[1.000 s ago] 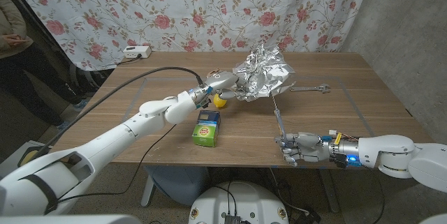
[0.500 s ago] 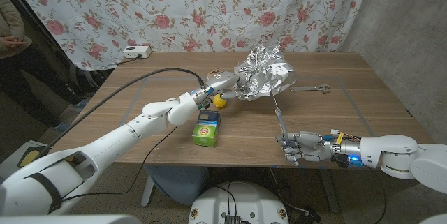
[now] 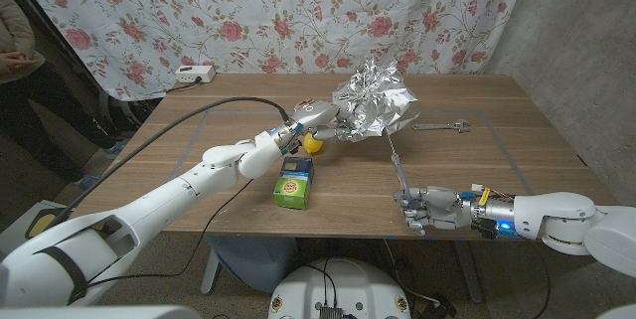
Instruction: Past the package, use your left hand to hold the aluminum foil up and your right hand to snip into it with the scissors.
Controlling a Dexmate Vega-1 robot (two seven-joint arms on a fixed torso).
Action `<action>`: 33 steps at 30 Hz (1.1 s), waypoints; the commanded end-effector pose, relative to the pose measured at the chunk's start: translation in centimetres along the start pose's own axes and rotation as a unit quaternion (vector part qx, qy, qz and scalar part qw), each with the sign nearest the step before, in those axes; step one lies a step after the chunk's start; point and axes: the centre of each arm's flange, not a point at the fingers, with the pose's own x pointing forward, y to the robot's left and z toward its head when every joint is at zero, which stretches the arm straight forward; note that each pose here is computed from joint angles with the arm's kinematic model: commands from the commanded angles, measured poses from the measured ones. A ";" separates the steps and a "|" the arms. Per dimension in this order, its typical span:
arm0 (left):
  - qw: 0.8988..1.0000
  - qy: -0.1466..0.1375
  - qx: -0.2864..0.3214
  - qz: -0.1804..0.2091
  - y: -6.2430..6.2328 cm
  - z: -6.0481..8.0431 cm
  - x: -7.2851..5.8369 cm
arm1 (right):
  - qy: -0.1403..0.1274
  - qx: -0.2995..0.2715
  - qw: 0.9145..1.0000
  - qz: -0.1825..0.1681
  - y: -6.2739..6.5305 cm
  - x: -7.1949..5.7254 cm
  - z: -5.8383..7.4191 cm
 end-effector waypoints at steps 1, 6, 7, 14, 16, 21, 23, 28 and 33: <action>1.000 0.014 0.000 0.006 -0.3 -0.8 -0.1 | -0.004 0.000 1.000 0.000 -0.1 0.0 0.3; 1.000 0.013 -0.003 0.006 -0.5 -0.9 0.0 | -0.001 -0.001 1.000 0.003 -0.2 0.2 0.4; 1.000 0.013 -0.004 0.006 -0.5 -0.9 0.0 | -0.002 -0.001 1.000 0.004 -0.2 0.2 0.5; 1.000 0.013 -0.008 0.003 -0.8 -1.1 0.0 | 0.001 0.004 1.000 0.003 -0.3 0.4 0.4; 1.000 0.012 -0.008 0.003 -0.9 -1.1 0.1 | 0.003 0.002 1.000 0.004 -0.4 0.5 0.4; 1.000 0.011 -0.010 0.005 -0.9 -1.1 0.2 | 0.006 0.008 1.000 0.007 -0.4 0.7 0.2; 1.000 0.011 -0.011 0.006 -1.0 -1.1 0.1 | 0.007 0.005 1.000 0.006 -0.4 0.7 0.2; 1.000 0.010 -0.012 0.008 -0.9 -1.2 0.0 | 0.005 -0.002 1.000 0.003 -0.2 0.8 0.4; 1.000 0.008 -0.011 0.009 -0.8 -1.2 -0.1 | 0.005 0.000 1.000 0.004 0.0 0.9 0.5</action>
